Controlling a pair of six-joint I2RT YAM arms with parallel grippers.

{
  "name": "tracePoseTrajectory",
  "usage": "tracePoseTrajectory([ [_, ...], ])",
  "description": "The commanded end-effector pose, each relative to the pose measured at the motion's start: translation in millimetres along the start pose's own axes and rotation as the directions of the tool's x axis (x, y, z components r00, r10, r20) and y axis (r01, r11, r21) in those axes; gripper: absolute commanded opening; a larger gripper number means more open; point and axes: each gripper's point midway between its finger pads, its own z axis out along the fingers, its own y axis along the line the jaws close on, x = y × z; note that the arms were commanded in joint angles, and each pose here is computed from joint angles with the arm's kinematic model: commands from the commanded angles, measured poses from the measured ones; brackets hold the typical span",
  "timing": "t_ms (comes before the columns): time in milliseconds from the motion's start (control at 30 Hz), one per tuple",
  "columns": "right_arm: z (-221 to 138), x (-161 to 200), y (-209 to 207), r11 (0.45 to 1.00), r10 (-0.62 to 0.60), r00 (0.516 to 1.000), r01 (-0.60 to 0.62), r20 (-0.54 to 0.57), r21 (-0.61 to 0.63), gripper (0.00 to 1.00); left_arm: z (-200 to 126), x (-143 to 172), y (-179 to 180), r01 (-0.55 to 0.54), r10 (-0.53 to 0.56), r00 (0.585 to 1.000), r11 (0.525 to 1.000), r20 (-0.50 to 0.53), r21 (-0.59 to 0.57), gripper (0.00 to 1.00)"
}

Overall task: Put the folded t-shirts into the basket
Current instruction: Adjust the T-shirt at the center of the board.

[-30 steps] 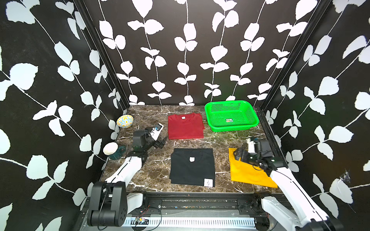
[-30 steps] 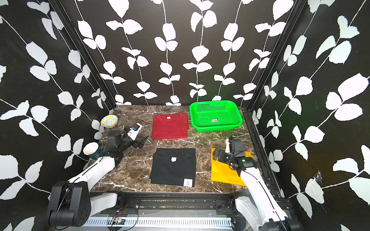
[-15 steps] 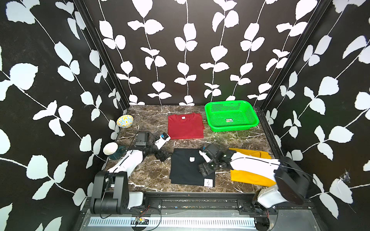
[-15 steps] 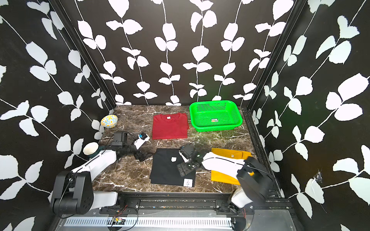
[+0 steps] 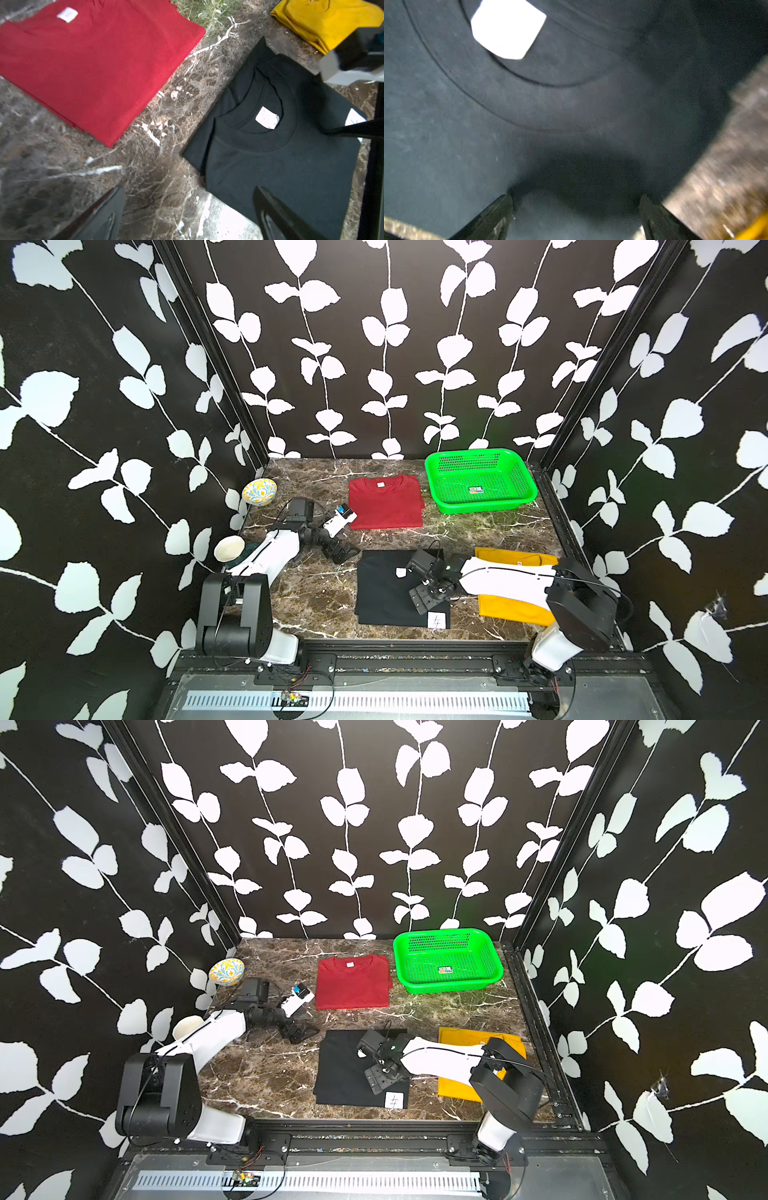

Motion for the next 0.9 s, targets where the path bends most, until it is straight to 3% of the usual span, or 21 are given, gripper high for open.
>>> tracePoseTrajectory([
  [0, -39, -37, 10, 0.996, 0.087, 0.984, -0.09, 0.155, 0.008, 0.97, -5, -8, -3, -0.095, 0.095, 0.995, 0.995, -0.023, 0.003, 0.98],
  [133, -47, -84, 35, 0.989, 0.131, 0.94, -0.146, 0.315, 0.025, 0.98, -10, -10, 5, -0.099, 0.097, 0.994, 0.994, -0.043, -0.048, 0.99],
  [300, -19, -93, 55, 0.986, 0.131, 0.954, -0.153, 0.268, 0.063, 0.98, -15, -1, 3, -0.12, 0.114, 0.991, 0.99, -0.075, -0.079, 0.98],
  [400, 2, -80, 69, 0.993, 0.091, 0.975, -0.105, 0.2, 0.061, 0.98, -15, 1, 3, -0.13, 0.124, 0.99, 0.987, -0.068, -0.094, 0.98],
  [633, 35, -11, 85, 0.999, -0.023, 0.999, 0.022, 0.026, 0.029, 0.98, -4, 2, 0, -0.146, 0.143, 0.986, 0.988, -0.082, -0.044, 0.98],
  [767, 26, 9, 86, 0.997, -0.046, 0.998, 0.048, 0.042, -0.065, 0.98, 12, 5, -14, -0.236, 0.233, 0.962, 0.972, -0.143, -0.004, 0.98],
  [867, 4, 2, 72, 0.998, -0.033, 0.992, 0.039, 0.118, -0.051, 0.98, 25, 7, -21, -0.272, 0.272, 0.946, 0.962, -0.176, 0.025, 0.98],
])
